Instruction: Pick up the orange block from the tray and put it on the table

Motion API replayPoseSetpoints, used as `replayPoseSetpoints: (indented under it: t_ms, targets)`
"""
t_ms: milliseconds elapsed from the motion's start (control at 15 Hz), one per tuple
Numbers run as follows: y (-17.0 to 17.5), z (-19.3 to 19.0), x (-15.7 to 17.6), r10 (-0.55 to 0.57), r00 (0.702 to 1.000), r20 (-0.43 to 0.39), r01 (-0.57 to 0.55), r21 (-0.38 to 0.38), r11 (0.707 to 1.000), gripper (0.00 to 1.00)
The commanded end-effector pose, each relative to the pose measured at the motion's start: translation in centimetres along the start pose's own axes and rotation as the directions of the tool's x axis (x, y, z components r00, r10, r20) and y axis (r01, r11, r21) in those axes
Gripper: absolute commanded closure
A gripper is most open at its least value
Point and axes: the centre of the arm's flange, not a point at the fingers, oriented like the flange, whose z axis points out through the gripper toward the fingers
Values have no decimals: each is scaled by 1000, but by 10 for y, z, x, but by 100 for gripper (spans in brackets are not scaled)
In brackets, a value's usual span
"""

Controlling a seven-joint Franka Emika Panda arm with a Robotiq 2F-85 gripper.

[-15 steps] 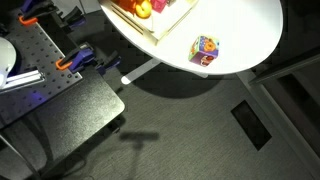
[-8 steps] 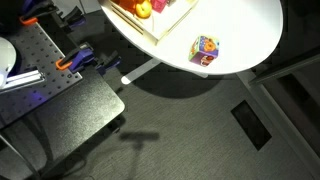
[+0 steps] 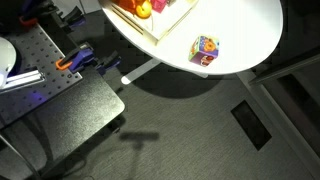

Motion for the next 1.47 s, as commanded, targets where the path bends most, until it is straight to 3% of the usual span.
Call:
replayPoseSetpoints:
  t_ms: [0, 333, 467, 733, 800, 1000, 1400]
  targets:
    - [-3, 14, 10, -1, 1000, -7, 1, -26, 1000, 0]
    - [-5, 28, 18, -25, 1000, -8, 25, -44, 999, 0]
    - [-4, 33, 20, -25, 1000, -5, 25, -56, 998, 25]
    - [-3, 33, 23, -24, 1000, 8, 24, -58, 998, 59]
    - [-3, 29, 23, -27, 1000, 10, 28, -52, 998, 63]
    - [-5, 16, 19, -25, 999, 25, 26, -50, 998, 69]
    - [-9, -21, 17, -22, 999, 50, 25, -60, 998, 72]
